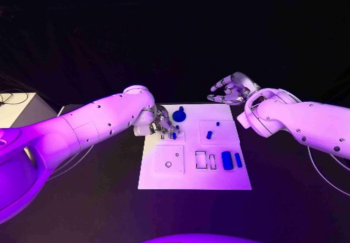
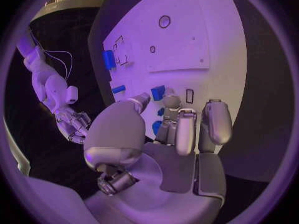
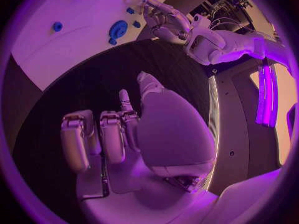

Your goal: Assemble the parts on the task board

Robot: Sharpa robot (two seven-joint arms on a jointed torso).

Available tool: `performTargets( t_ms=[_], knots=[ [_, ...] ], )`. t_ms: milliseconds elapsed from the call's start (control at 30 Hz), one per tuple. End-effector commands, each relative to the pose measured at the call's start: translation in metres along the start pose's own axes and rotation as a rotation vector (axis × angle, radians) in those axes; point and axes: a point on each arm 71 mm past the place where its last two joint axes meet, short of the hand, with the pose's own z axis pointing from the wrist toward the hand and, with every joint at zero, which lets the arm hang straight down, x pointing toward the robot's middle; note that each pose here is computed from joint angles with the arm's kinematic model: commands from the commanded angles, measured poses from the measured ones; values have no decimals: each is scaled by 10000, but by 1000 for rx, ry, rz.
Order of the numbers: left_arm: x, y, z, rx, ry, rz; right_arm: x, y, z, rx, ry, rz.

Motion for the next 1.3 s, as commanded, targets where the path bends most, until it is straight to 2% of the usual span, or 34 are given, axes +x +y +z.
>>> performTargets(
  t_ms=[33,1300],
  knots=[
    [3,-10,1,7,7,-4,13,9,4,-3,16,-7],
    [25,-17,-1,21,24,-20,46,29,20,-2,28,-9]
  ],
)
